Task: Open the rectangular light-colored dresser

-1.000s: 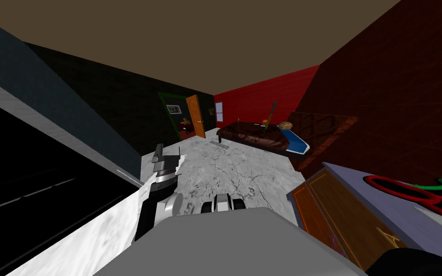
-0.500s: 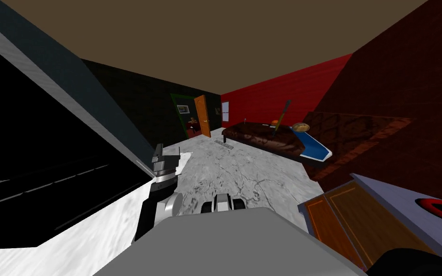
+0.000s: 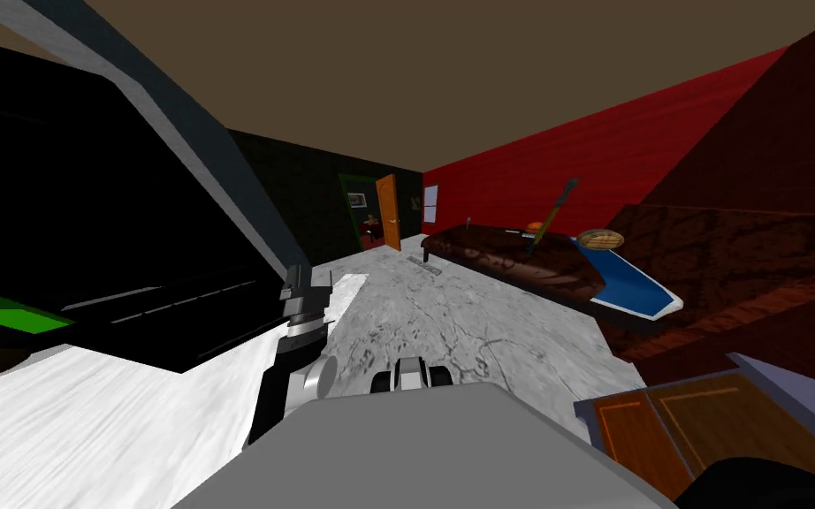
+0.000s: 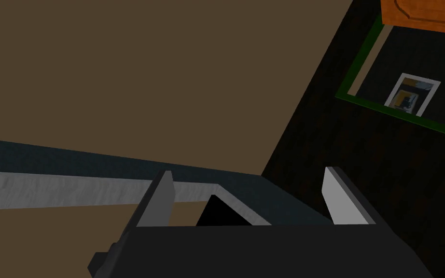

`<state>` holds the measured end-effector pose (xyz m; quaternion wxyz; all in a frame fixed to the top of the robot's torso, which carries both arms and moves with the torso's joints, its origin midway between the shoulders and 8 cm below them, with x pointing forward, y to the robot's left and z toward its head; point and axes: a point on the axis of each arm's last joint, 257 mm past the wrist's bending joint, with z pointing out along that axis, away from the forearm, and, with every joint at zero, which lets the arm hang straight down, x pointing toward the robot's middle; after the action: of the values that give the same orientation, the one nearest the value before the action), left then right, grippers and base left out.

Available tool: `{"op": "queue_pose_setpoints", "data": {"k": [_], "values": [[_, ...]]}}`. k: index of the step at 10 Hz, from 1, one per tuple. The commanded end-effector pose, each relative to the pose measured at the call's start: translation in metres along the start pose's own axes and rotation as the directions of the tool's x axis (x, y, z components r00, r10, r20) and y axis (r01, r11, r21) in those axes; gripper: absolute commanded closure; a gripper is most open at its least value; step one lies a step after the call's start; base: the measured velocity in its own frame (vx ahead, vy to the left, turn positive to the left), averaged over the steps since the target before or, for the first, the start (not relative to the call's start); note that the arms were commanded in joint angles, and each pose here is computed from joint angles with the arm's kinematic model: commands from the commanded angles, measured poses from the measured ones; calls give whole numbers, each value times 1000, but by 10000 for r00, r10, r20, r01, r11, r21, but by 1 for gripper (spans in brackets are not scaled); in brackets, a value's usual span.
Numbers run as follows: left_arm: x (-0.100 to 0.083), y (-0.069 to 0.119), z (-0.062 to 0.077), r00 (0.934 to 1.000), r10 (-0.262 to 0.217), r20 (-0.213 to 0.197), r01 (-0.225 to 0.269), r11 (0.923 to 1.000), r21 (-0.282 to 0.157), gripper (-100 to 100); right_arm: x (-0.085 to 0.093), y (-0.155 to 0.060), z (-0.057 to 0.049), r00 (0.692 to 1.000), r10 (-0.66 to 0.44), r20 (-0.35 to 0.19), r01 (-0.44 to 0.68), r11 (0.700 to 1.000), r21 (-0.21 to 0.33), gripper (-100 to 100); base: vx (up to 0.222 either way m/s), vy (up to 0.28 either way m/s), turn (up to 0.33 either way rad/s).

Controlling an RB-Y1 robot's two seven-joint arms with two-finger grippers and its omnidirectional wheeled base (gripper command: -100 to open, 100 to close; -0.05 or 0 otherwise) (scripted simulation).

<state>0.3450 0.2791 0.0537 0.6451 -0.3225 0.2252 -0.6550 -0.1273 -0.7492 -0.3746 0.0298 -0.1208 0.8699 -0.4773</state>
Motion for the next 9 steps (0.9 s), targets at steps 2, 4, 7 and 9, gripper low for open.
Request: {"op": "queue_pose_setpoints", "data": {"k": [2,4,7,9], "values": [[0,0,0,10000,-1,0,1,10000,0,0,41,10,-3,9933,642,-965,-654,9978,-91,-100,-152,44,332],[0,0,0,10000,1,0,-1,10000,0,0,73,17,-7,9772,1207,-1748,-1234,9924,-47,-100,-144,51,372],[0,0,0,10000,2,0,-2,10000,-1,0,114,27,-16,9471,1712,-2714,-1769,9842,34,-100,-134,42,409],[0,0,0,10000,3,1,-3,10000,-2,0,130,30,-20,9300,1968,-3104,-2027,9791,133,-100,-128,78,301]]}}
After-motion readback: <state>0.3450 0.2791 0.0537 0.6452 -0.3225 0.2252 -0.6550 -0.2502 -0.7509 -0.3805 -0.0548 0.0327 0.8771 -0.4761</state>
